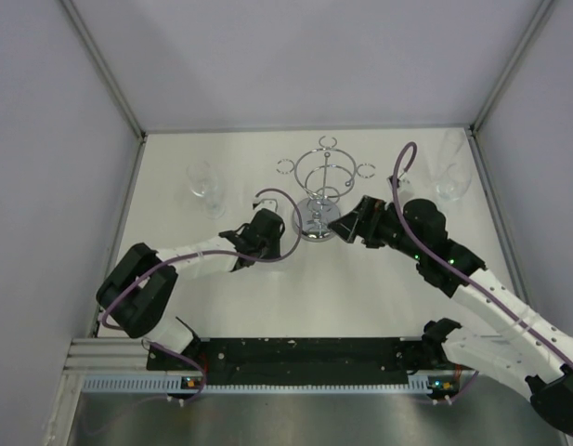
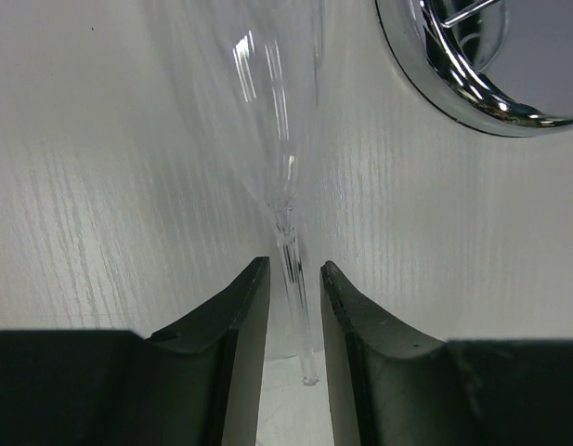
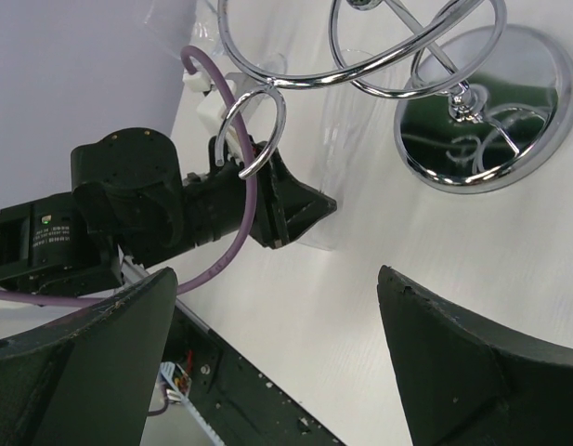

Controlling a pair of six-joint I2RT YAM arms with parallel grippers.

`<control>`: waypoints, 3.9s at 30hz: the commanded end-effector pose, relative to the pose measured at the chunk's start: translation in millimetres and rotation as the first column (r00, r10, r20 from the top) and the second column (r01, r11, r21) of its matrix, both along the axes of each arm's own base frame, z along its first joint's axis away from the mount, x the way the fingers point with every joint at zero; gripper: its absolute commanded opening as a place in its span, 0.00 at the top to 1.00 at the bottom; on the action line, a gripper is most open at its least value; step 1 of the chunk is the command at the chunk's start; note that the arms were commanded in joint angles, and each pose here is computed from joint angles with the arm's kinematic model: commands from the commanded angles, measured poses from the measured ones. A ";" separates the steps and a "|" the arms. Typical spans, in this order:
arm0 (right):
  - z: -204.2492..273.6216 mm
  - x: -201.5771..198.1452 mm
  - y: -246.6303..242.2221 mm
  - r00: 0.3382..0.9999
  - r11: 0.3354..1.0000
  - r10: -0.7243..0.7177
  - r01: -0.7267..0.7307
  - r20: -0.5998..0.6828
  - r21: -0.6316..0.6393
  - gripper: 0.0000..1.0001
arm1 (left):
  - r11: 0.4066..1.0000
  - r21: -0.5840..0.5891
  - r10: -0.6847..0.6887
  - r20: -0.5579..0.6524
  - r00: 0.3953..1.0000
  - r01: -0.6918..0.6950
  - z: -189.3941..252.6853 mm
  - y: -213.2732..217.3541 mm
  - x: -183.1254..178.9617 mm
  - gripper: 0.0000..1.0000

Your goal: Take the wine glass off the wine glass rack

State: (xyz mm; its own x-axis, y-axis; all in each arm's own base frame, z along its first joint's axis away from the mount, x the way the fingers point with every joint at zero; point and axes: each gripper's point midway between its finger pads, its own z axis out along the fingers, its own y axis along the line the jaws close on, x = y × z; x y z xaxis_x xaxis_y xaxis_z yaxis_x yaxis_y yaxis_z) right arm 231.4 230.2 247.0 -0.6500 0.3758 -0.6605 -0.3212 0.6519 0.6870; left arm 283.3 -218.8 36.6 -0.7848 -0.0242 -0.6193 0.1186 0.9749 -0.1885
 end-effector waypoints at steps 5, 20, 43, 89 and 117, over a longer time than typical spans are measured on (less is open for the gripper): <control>4.9 -0.5 -3.4 1.000 1.000 -0.010 0.010 0.021 0.016 0.11 | 1.000 -0.014 0.000 0.034 0.999 0.000 2.6 -5.9 6.4 0.76; 11.3 -1.9 -6.4 0.999 1.000 -0.015 0.014 0.031 0.010 0.11 | 1.000 0.014 -0.002 0.045 0.999 0.001 29.3 17.6 -13.9 1.00; 51.7 -57.2 -11.3 0.972 0.972 0.226 -0.221 0.070 -0.075 0.14 | 0.739 -0.379 -0.600 0.004 0.800 0.557 125.4 -16.9 -160.7 1.00; 84.8 -139.4 15.0 0.758 0.752 0.639 -0.651 0.134 0.100 0.90 | 0.277 -0.513 -0.761 0.398 0.511 0.812 203.4 -60.2 -204.2 0.97; 71.9 -30.7 -103.4 0.987 0.879 -0.104 0.150 0.125 -0.453 1.00 | 0.824 -0.189 -0.339 0.590 0.733 0.534 271.2 17.1 -111.1 0.22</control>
State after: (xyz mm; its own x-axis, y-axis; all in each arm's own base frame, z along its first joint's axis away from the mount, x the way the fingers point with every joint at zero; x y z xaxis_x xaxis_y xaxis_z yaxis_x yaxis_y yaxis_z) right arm 167.7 182.5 321.5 -0.6285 0.0848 -0.7732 -0.4815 0.7382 0.4724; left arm 159.3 -222.2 281.6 -0.4176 0.0090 -0.9086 0.7313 0.5969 -0.3302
